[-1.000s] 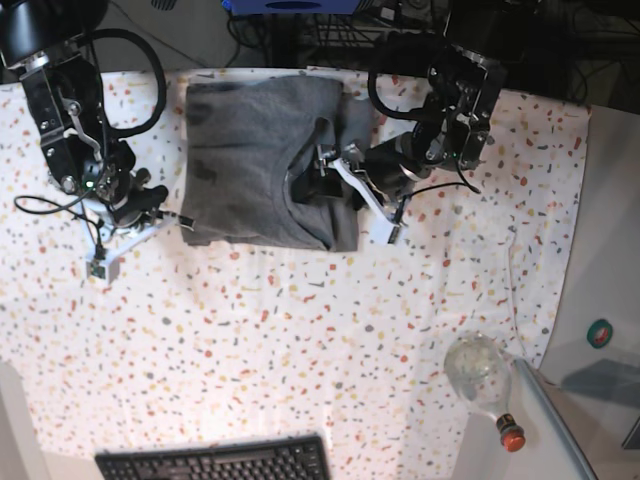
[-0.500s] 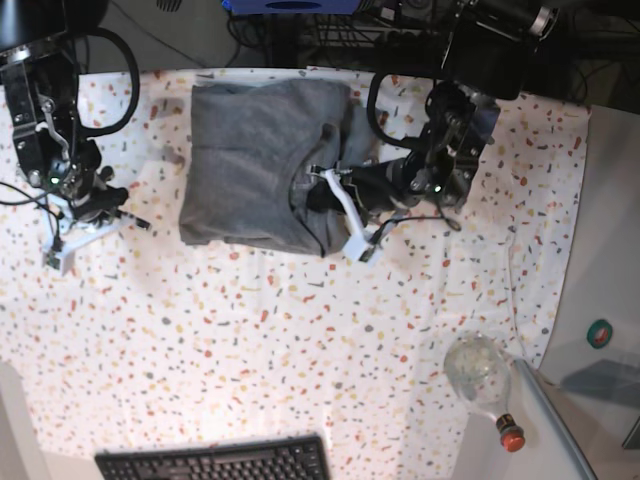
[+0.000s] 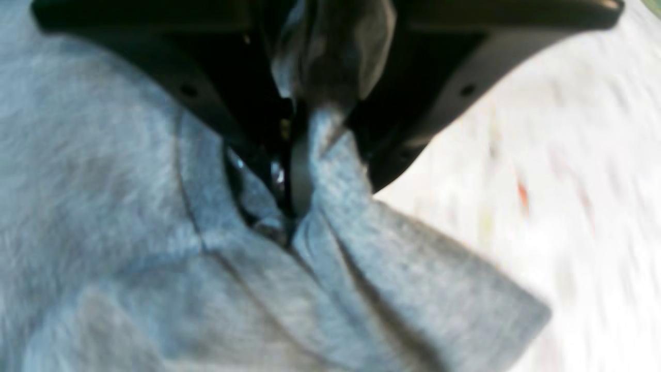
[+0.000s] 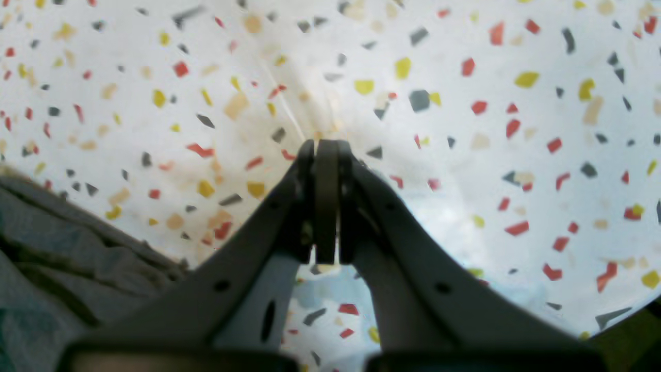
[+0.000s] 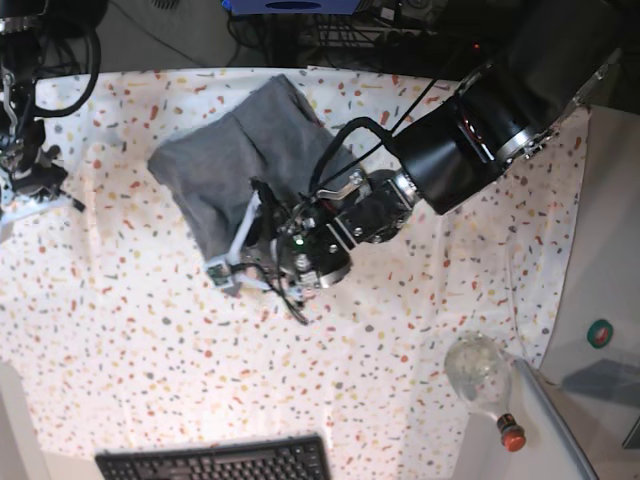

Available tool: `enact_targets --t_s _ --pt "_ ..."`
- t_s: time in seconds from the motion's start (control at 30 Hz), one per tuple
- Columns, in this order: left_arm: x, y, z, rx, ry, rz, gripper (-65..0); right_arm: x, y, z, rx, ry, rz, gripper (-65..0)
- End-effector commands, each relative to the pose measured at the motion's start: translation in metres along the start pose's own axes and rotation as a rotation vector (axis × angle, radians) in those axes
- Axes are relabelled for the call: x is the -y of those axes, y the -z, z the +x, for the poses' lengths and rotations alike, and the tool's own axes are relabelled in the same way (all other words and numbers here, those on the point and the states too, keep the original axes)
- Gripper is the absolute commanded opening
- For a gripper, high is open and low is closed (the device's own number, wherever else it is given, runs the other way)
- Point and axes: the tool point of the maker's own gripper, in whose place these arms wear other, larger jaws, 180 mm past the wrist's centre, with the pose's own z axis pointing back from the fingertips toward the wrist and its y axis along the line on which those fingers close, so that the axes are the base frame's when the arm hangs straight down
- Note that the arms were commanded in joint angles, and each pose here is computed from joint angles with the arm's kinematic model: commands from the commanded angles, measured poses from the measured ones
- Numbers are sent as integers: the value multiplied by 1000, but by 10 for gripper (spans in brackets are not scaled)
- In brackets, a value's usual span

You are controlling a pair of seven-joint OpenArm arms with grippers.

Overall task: Layout the t-shirt on the table in an organized manner, then fold the t-shirt properly
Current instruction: 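Push the folded shirt with the left gripper toward the right gripper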

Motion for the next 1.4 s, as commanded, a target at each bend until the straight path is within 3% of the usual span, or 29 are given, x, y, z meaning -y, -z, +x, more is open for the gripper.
enact_targets --t_s 0.0,0.13,0.27,0.53,1.13,1.37 --pt "2 -3 29 79 40 -5 -650 3 -3 13 45 -13 -5 -650" --pt "30 8 50 154 154 -53 -650 8 -4 5 27 -18 -13 -650" --pt "42 22 56 160 199 -75 -650 11 -5 -2 14 -21 -20 -650" --pt "57 36 67 184 392 -28 -650 14 -5 -7 3 -24 -25 -650" --pt "64 32 87 251 420 -32 -650 12 -5 -8 1 -32 -21 -650" --pt "65 27 96 273 427 -30 -212 11 -5 -8 0 -33 -20 -650"
